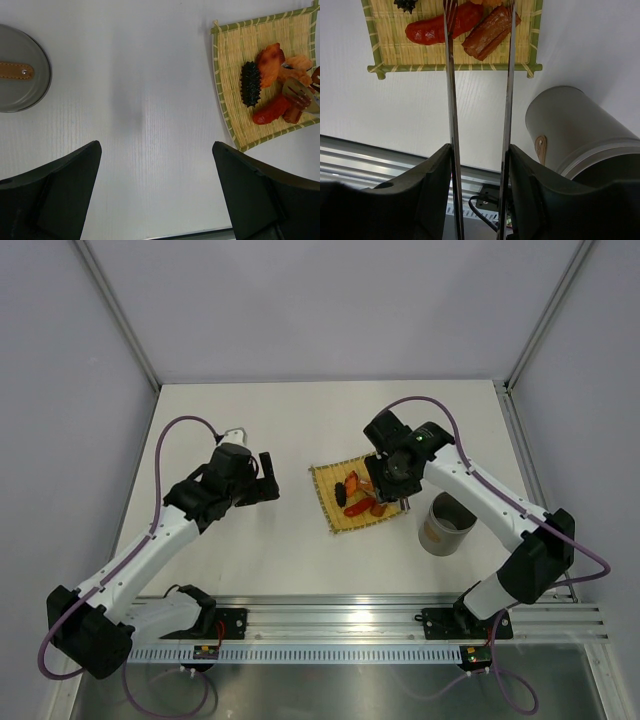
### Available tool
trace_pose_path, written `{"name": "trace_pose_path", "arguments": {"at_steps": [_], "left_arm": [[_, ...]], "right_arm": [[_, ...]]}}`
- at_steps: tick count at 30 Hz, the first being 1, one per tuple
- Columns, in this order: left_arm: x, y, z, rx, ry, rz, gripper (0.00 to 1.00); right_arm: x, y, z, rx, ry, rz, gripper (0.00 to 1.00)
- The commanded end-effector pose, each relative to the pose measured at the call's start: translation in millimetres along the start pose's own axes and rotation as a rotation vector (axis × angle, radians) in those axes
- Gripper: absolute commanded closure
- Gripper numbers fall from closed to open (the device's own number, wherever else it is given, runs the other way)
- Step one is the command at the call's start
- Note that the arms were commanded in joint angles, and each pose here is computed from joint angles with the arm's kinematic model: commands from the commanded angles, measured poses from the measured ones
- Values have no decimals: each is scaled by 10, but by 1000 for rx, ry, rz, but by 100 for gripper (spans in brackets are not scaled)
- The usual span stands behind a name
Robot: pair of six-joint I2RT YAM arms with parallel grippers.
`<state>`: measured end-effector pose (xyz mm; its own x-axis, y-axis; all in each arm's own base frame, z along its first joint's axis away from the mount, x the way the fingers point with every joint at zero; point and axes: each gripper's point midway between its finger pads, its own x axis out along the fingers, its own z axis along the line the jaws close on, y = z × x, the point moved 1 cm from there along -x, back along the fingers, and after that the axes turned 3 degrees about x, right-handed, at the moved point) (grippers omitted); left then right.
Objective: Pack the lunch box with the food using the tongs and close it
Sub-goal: Pick up the fake food from the plate.
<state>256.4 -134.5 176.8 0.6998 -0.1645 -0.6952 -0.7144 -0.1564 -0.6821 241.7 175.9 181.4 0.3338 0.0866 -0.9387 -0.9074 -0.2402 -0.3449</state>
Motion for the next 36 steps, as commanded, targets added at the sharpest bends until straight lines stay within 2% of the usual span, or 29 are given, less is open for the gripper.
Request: {"name": "trace_pose_path", "arguments": {"at_steps": [1,7,19,21,22,25,26,29,36], "left_arm": [[-33,-58,-6,-14,13,-36,2],[-24,-23,0,-17,15,-32,2],[-28,5,19,-20,13,-31,2],[-32,4,30,-21,9,-33,2],[-30,10,33,-21,9,-33,2],[-37,12,42,-20,6,-33,2],[-47,3,38,-18,7,-36,2],[-62,-15,41,-18,6,-44,2],[-79,-19,56,-21,2,-48,2]], "right_arm": [[-17,-116,35,-56,0,-32,46],[138,-124,41,-85,17,-4,47],[168,-142,36,-97,25,-1,48],[161,-153,51,-97,17,-6,53],[146,-161,57,-96,12,-10,63],[88,-198,70,-92,2,-29,78],[52,-227,80,-93,-6,-41,85],[-43,-280,98,-90,-22,-69,96],[-366,-456,113,-58,-60,-195,100]]}}
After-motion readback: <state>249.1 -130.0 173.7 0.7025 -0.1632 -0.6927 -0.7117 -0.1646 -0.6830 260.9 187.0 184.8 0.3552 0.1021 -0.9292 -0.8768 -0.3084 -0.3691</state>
